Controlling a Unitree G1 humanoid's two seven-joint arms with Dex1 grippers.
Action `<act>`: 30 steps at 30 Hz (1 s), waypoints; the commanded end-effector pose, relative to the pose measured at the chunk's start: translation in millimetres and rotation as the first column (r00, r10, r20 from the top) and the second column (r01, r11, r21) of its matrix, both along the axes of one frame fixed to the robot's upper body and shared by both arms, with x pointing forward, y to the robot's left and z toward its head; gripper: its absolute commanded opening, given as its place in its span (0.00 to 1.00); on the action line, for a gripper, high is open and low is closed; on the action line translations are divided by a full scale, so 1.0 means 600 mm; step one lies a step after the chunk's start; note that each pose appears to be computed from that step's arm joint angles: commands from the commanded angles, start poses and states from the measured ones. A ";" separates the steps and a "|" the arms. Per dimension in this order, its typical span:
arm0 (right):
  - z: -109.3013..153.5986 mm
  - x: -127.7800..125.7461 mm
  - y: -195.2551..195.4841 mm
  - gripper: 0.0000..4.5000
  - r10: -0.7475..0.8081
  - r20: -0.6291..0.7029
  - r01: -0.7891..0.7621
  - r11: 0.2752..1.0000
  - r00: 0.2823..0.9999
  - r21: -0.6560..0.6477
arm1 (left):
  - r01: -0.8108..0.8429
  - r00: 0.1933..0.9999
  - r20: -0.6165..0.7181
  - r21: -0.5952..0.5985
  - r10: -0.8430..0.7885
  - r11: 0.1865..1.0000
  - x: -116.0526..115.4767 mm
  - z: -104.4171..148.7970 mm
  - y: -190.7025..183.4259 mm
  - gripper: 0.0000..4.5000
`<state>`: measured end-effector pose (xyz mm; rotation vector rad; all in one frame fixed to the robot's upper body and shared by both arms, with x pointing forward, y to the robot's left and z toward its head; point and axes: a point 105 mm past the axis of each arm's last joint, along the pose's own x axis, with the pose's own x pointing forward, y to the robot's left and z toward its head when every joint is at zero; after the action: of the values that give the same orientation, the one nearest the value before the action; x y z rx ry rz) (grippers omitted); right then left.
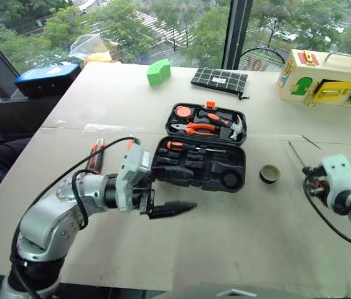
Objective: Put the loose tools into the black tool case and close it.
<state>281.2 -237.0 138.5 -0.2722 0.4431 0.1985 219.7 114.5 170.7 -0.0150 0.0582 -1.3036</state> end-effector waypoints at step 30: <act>-0.031 0.115 0.250 0.17 0.831 -0.312 -0.886 0.452 0.459 -0.099 | -0.282 0.957 -0.065 0.009 0.282 0.959 -0.073 0.031 0.067 0.92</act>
<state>344.7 -76.3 120.2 -0.7278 0.4884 1.2912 176.6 157.2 186.6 -0.0612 0.1195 -1.0003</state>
